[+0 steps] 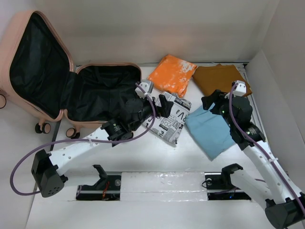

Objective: Pack the luggage

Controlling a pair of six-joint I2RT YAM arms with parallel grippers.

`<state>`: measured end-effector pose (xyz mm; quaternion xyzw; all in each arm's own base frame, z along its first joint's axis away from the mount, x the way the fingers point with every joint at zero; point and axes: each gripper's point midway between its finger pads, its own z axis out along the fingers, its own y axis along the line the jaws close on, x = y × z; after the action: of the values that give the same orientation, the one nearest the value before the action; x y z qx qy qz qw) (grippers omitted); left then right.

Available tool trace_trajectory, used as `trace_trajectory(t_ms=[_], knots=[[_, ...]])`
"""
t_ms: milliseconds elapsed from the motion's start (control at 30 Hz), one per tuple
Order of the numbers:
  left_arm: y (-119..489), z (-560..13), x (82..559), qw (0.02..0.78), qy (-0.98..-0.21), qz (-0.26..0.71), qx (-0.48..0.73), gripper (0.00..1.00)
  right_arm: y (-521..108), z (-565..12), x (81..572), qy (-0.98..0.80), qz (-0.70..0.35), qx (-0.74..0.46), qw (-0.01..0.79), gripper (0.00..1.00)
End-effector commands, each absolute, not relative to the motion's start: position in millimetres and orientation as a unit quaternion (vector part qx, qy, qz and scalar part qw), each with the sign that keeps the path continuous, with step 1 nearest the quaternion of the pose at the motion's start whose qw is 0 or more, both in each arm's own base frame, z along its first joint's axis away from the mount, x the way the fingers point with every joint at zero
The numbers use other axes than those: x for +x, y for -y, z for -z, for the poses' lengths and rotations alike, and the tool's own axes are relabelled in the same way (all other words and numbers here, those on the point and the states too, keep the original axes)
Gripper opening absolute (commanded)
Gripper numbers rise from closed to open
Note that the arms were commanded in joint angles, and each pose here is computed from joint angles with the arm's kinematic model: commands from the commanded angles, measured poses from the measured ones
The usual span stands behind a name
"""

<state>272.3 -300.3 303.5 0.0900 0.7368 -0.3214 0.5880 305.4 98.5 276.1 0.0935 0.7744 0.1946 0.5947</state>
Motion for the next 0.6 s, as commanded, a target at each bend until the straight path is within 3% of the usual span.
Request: trace_trajectory(t_ms=[0,167,233,267,300,367,400,433,467,567], knots=[[308.5,-318.6,262.5,0.601,-0.700,0.371,0.107,1.00,-100.2,-292.2,307.8,-0.756,-0.209,0.093,0.613,0.73],[317.0,-329.6,259.1,0.606,-0.680,0.397,0.116,1.00,-100.2,-292.2,307.8,-0.756,-0.209,0.093,0.613,0.73],[314.8,-318.1,266.4,0.597,-0.700,0.379,0.096,0.46,-100.2,-292.2,307.8,-0.756,-0.209,0.093,0.613,0.73],[313.2,-309.7,267.2,0.588,-0.709,0.382,0.077,0.28,-97.9,-294.9,306.8,-0.753,-0.206,0.096,0.618,0.68],[311.6,-301.8,267.9,0.582,-0.715,0.382,0.064,0.21,-97.4,-293.3,305.1,-0.753,-0.206,0.096,0.618,0.65],[305.6,-281.6,269.8,0.564,-0.736,0.372,0.032,0.18,-96.6,-293.8,302.9,-0.753,-0.206,0.096,0.618,0.57],[303.9,-263.4,267.2,0.540,-0.752,0.377,0.004,0.18,-96.6,-293.8,302.9,-0.753,-0.206,0.096,0.618,0.36],[300.2,-242.6,266.0,0.518,-0.775,0.363,-0.011,0.19,-96.1,-296.5,301.3,-0.750,-0.208,0.096,0.621,0.30],[293.4,-232.0,267.7,0.512,-0.785,0.348,-0.034,0.22,-95.9,-294.3,300.7,-0.753,-0.206,0.096,0.618,0.26],[279.0,-191.8,259.5,0.478,-0.816,0.314,-0.091,0.33,-97.9,-290.5,300.7,-0.754,-0.210,0.093,0.615,0.29]])
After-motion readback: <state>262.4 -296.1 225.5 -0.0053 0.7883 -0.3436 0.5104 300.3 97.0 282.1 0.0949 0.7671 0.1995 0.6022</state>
